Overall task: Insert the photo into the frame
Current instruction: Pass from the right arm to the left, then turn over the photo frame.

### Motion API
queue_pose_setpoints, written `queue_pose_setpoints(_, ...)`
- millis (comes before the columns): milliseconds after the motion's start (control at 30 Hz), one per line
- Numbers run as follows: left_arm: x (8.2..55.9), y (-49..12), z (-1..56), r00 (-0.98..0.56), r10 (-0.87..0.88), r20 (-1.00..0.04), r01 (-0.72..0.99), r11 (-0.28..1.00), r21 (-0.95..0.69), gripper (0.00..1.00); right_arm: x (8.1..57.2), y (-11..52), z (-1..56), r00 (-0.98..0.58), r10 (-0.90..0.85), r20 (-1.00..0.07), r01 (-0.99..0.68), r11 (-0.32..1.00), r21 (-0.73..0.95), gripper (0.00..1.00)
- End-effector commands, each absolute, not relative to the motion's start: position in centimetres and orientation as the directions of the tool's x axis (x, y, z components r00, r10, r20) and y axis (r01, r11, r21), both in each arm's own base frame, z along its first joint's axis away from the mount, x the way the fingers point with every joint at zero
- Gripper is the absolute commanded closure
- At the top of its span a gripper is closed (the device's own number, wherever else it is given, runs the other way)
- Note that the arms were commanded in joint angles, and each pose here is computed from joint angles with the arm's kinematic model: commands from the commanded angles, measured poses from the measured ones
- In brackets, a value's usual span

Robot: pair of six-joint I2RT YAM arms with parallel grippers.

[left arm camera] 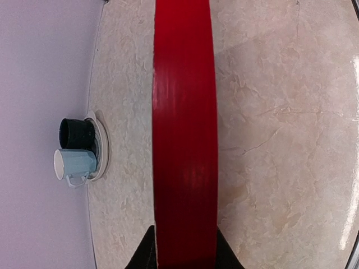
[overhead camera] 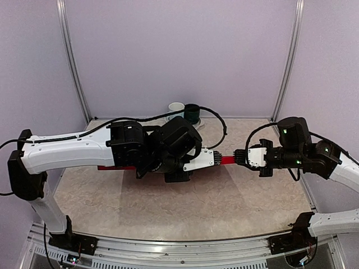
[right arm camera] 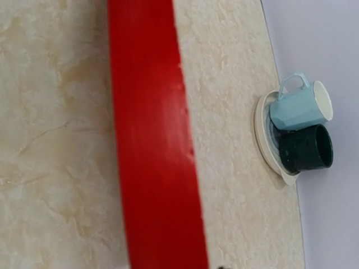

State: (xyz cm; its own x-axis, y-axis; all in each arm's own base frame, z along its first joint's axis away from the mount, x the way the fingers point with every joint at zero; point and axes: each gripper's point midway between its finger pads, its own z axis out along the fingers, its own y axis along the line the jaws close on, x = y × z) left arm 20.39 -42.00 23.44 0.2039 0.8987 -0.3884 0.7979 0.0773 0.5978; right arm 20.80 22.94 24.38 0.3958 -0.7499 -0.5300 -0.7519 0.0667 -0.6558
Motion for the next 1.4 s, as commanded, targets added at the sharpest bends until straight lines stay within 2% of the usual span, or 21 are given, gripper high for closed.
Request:
queue_pose_setpoints(0,21.0,-42.6,24.1,0.17,0.889,-0.425,0.786,0.137,0.603,0.93,19.4,23.4,24.2,0.356,-0.707,-0.611,-0.808,0.096,-0.582,1.0)
queue_pose_setpoints(33,21.2,-42.5,24.1,0.166,0.89,-0.425,0.784,0.143,0.605,0.95,19.6,23.4,24.6,0.351,-0.707,-0.614,-0.802,0.111,-0.587,0.96)
queue_pose_setpoints(100,21.4,-42.6,24.5,0.157,0.884,-0.44,0.779,0.163,0.605,0.96,19.8,23.3,25.4,0.349,-0.697,-0.626,-0.791,0.14,-0.596,0.77)
queue_pose_setpoints(133,21.5,-42.7,24.7,0.152,0.88,-0.45,0.777,0.175,0.605,0.97,19.8,23.3,25.9,0.35,-0.691,-0.633,-0.785,0.152,-0.6,0.65)
queue_pose_setpoints(200,22.0,-42.8,25.3,0.134,0.866,-0.482,0.768,0.217,0.603,0.97,20.0,23.2,27.0,0.346,-0.676,-0.65,-0.771,0.191,-0.608,0.31)
queue_pose_setpoints(267,22.8,-42.6,26.4,0.111,0.845,-0.524,0.75,0.274,0.602,0.98,20.3,22.7,28.2,0.34,-0.664,-0.666,-0.747,0.24,-0.621,0.09)
queue_pose_setpoints(300,23.1,-42.5,26.7,0.102,0.835,-0.541,0.745,0.296,0.598,0.98,20.5,22.4,29.1,0.337,-0.652,-0.679,-0.729,0.276,-0.627,0.02)
queue_pose_setpoints(433,23.8,-42.1,28.5,0.081,0.787,-0.612,0.721,0.377,0.581,0.97,21.3,20.9,33.0,0.32,-0.59,-0.741,-0.639,0.442,-0.629,0.01)
queue_pose_setpoints(600,24.9,-41.7,30.4,0.05,0.735,-0.676,0.679,0.472,0.563,0.98,19.3,19.0,38.6,0.413,-0.414,-0.811,-0.563,0.584,-0.584,0.01)
queue_pose_setpoints(733,25.8,-41.5,31.8,0.034,0.696,-0.718,0.631,0.542,0.555,1.0,17.9,17.5,41.1,0.472,-0.303,-0.828,-0.522,0.661,-0.539,0.01)
queue_pose_setpoints(1067,27.9,-39.4,38.6,0.017,0.519,-0.854,0.456,0.756,0.469,1.0,19.1,18.0,39.0,0.407,-0.321,-0.855,-0.541,0.67,-0.509,0.01)
queue_pose_setpoints(1367,29.1,-34.0,44.2,0.001,0.236,-0.972,0.281,0.932,0.227,1.0,19.4,19.4,37.6,0.384,-0.301,-0.873,-0.592,0.645,-0.483,0.01)
